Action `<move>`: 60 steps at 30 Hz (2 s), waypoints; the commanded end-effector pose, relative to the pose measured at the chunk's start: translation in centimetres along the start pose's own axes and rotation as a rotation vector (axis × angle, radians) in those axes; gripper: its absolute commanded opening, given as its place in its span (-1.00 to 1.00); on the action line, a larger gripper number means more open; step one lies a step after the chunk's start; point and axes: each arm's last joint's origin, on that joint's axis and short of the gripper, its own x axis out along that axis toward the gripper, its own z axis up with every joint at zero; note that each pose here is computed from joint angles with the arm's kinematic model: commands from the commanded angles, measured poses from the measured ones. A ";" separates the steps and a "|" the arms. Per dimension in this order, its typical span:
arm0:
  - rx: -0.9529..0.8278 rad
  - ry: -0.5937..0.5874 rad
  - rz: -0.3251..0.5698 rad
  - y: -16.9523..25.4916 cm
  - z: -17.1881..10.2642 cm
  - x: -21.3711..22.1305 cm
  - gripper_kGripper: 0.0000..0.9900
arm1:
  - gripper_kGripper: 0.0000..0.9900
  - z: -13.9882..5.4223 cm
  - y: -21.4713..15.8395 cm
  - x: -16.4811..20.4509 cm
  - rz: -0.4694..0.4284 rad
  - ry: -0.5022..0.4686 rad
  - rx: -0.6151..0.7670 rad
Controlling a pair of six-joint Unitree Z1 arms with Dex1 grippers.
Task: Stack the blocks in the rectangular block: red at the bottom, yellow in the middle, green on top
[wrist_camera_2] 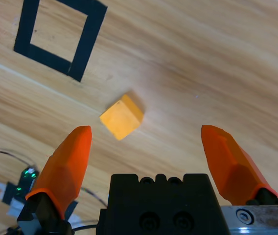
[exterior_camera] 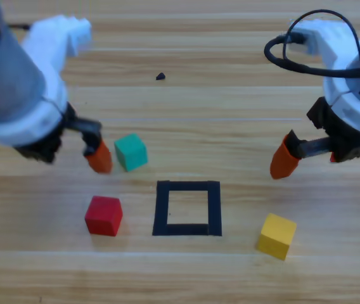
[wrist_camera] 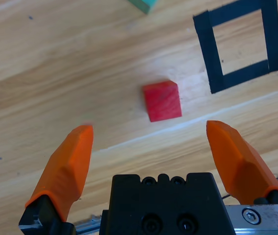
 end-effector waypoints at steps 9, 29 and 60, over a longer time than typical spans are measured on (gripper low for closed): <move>0.086 0.204 0.095 -5.6 -2.8 6.8 1.00 | 1.00 -2.3 4.0 2.8 -0.146 0.194 0.389; -0.160 0.169 0.079 -2.7 -0.2 9.2 1.00 | 1.00 -0.9 5.2 9.2 -0.244 0.286 0.622; -0.138 0.147 0.090 -2.3 -1.5 11.7 0.55 | 0.88 -4.1 4.7 11.5 -0.125 0.167 0.726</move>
